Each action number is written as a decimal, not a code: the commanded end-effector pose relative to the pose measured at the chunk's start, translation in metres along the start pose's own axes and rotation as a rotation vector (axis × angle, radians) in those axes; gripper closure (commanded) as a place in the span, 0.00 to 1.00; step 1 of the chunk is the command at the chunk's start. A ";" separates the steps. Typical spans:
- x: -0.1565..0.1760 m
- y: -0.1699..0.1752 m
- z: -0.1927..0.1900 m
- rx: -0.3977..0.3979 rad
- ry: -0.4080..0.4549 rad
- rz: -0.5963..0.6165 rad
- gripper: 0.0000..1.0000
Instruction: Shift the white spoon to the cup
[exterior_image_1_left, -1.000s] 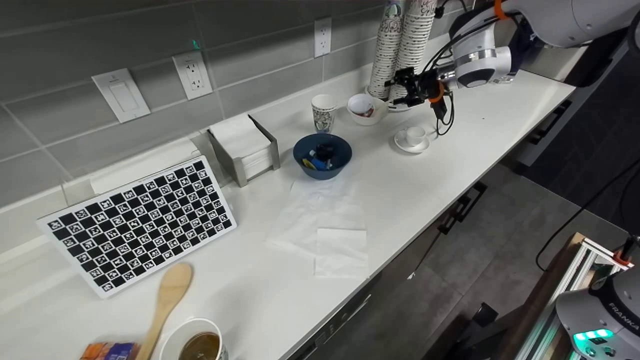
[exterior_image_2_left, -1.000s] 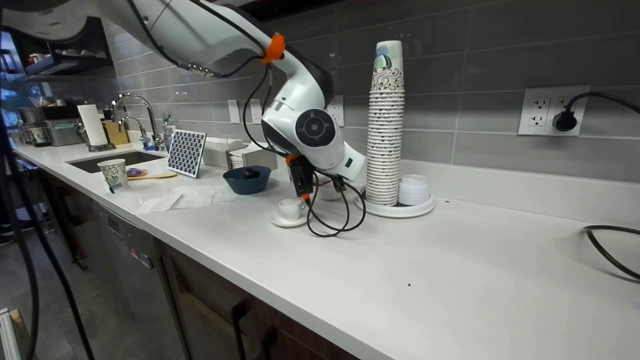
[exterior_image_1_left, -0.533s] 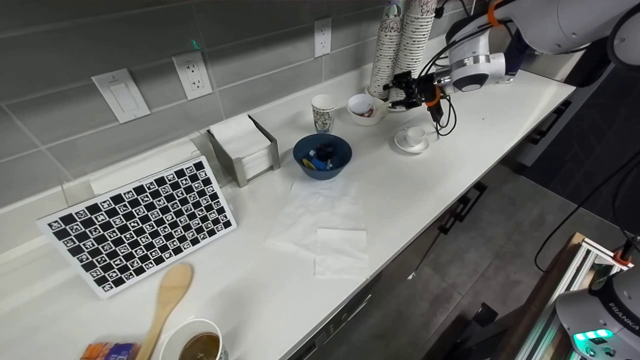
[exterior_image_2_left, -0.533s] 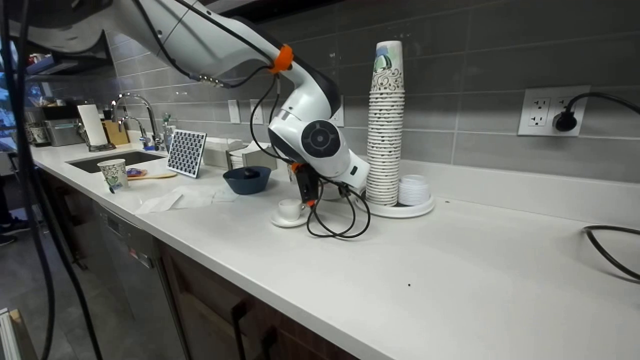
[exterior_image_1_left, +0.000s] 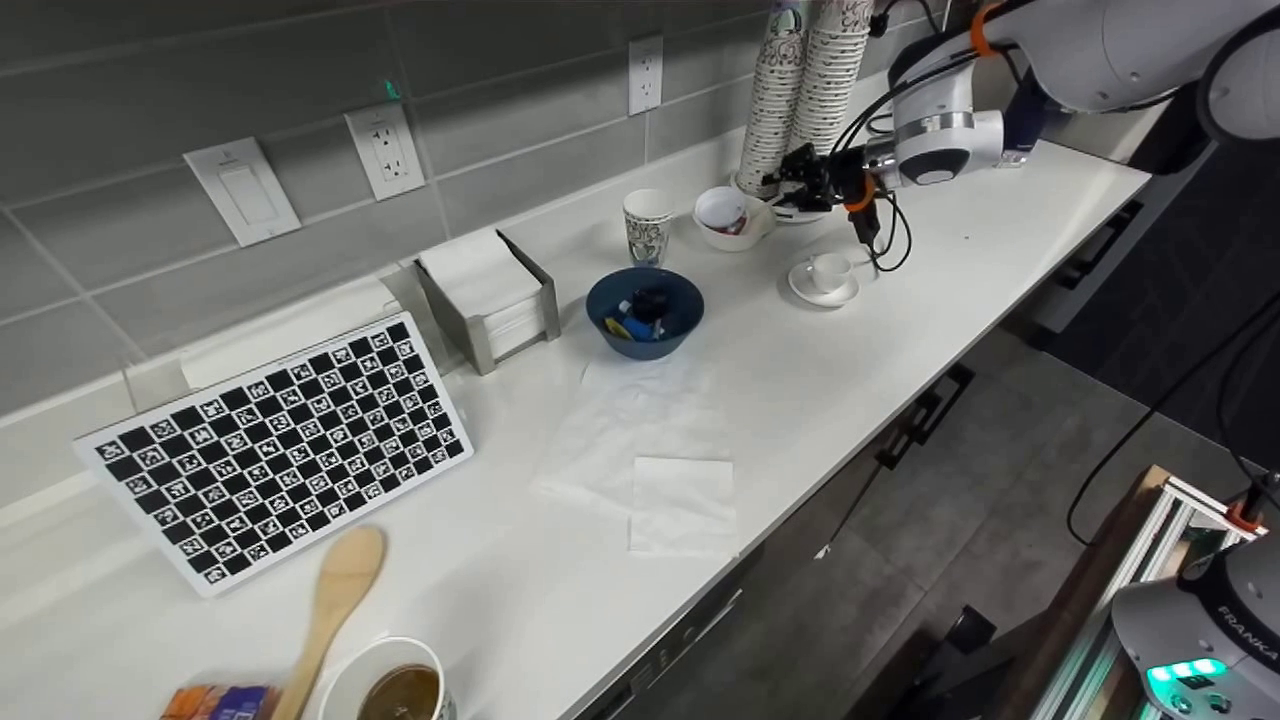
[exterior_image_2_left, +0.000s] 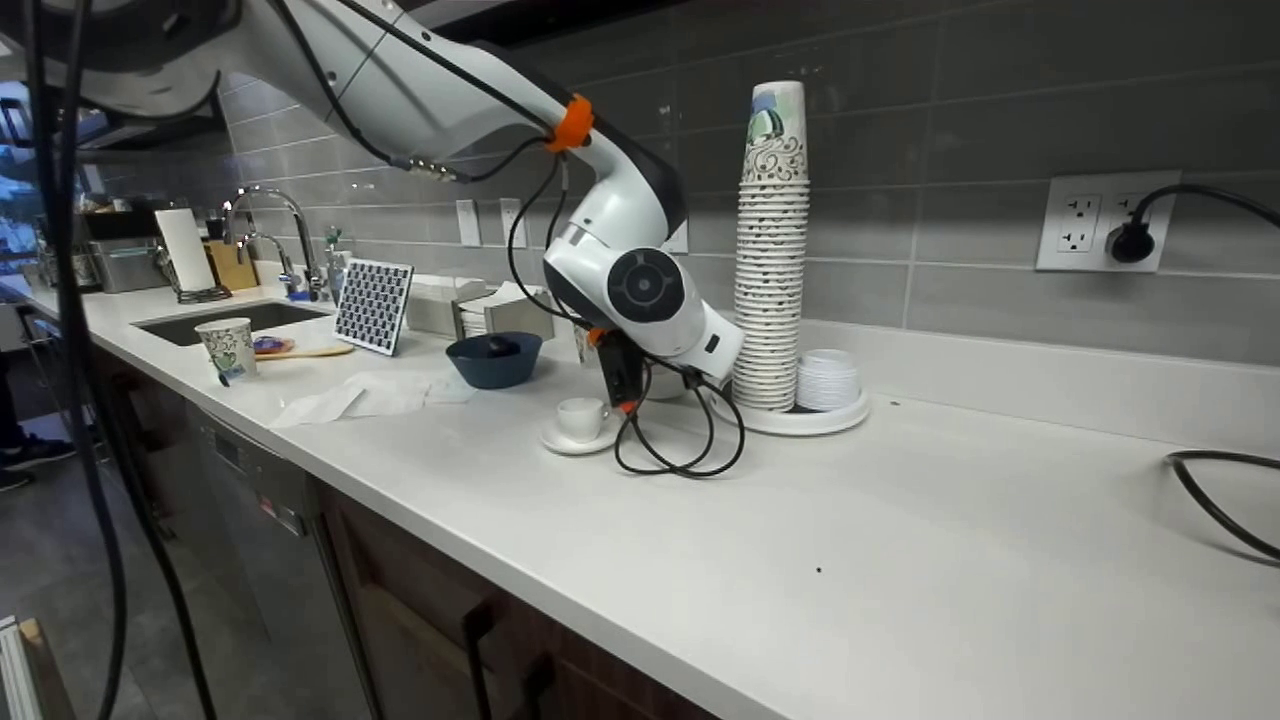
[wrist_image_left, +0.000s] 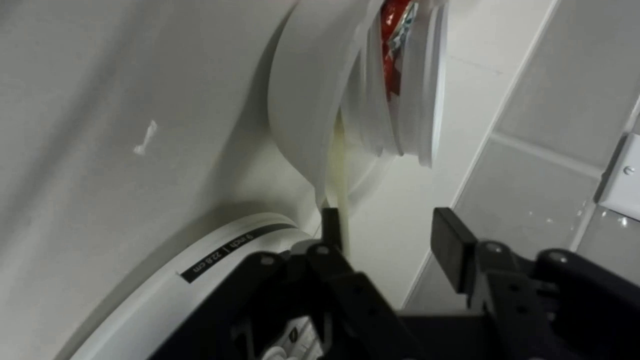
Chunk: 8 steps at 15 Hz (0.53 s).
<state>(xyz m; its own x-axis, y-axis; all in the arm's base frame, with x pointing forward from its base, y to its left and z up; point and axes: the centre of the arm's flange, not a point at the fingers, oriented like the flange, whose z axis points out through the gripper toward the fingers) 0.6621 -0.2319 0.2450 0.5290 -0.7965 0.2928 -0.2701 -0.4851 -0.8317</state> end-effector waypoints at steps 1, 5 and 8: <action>0.005 0.006 0.007 -0.002 0.018 -0.003 0.57; 0.007 0.010 0.006 -0.005 0.025 0.003 0.79; 0.008 0.009 0.003 -0.004 0.030 0.004 0.99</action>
<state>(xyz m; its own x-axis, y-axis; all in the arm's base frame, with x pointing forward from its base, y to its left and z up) 0.6608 -0.2375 0.2393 0.5251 -0.7990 0.2931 -0.2811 -0.4879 -0.8264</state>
